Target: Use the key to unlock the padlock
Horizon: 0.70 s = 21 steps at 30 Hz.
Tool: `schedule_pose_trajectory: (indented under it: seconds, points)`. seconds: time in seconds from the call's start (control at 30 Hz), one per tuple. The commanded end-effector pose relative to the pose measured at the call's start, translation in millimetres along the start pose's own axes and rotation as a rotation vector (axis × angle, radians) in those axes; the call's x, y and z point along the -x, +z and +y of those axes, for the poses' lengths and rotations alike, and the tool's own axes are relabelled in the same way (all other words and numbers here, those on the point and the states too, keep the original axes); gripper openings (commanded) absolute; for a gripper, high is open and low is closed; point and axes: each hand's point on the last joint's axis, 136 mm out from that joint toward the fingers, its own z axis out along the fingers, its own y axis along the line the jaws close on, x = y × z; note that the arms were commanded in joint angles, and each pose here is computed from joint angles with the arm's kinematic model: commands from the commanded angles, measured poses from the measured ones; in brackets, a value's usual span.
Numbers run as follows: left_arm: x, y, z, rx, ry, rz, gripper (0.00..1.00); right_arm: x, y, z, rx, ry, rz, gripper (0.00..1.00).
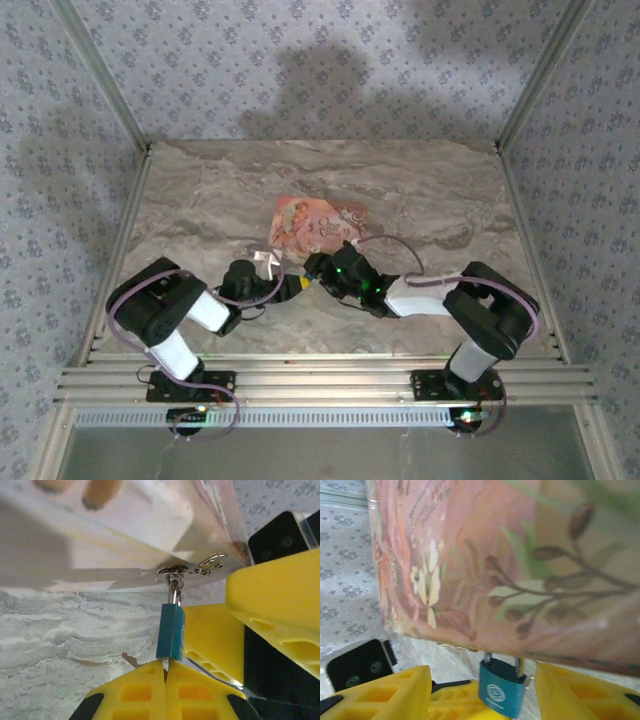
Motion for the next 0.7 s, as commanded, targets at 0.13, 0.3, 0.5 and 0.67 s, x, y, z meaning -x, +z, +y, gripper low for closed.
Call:
schedule_pose_trajectory:
  seconds: [0.13, 0.3, 0.5, 0.67]
  points:
    - [0, -4, 1, 0.091, 0.164, 0.01, 0.0, -2, -4, -45, -0.198, 0.009, 0.016, 0.58]
    - [0, -6, -3, 0.105, 0.203, 0.011, 0.0, -8, 3, -40, -0.173, 0.022, 0.03, 0.57]
    - [-4, -6, -7, 0.102, 0.212, 0.016, 0.0, -16, 13, -35, -0.157, 0.018, 0.047, 0.55]
    - [-3, -6, -7, 0.108, 0.224, 0.009, 0.0, -20, 15, -41, -0.17, 0.021, 0.054, 0.54]
